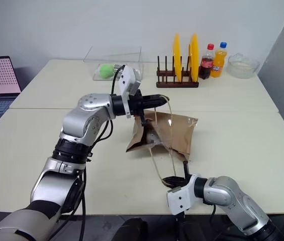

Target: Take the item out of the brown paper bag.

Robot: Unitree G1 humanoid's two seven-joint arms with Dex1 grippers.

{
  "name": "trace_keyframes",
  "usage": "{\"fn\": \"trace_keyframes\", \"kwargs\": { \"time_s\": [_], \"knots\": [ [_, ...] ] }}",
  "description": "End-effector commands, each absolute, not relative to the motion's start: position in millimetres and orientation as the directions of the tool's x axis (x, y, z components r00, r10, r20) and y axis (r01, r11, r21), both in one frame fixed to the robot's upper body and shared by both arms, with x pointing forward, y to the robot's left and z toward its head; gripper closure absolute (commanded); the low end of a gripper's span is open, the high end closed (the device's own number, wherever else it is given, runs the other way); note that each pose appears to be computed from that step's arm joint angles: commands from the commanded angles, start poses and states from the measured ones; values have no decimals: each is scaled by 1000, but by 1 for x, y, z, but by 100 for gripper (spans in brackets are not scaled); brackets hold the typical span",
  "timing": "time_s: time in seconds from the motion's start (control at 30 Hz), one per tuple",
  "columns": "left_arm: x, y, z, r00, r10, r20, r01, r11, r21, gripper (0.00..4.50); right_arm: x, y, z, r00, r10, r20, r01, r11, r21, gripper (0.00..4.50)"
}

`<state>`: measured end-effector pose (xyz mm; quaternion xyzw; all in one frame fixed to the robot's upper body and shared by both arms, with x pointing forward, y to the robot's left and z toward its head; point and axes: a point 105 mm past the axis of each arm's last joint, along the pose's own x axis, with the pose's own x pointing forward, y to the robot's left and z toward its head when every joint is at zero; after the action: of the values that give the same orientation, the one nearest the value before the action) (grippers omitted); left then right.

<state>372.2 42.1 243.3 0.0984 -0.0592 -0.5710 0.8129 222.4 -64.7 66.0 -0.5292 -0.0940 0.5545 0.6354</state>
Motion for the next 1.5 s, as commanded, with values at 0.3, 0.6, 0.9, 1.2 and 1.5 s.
{"fn": "trace_keyframes", "kwargs": {
  "time_s": [0.3, 0.6, 0.9, 1.2, 1.5],
  "knots": [
    [380, 60, 310, 411, -896, 168, 841, 444, 310, 450, 196, -70, 38, 233, 760, -607, -695, -307, -651, 448],
    [372, 57, 318, 356, -913, 197, 863, 402, 306, 450, 203, -68, 60, 276, 805, -525, -711, -197, -675, 448],
    [351, 51, 301, 258, -954, 155, 917, 292, 272, 450, 195, -78, 117, 237, 841, -487, -861, -51, -507, 242],
    [346, 47, 295, 244, -958, 154, 928, 276, 250, 450, 198, -105, 198, 220, 885, -411, -943, 86, -321, 242],
    [344, 43, 297, 236, -957, 170, 932, 272, 240, 450, 268, -58, 218, 461, 840, -287, -818, 277, -504, 242]
  ]
}}
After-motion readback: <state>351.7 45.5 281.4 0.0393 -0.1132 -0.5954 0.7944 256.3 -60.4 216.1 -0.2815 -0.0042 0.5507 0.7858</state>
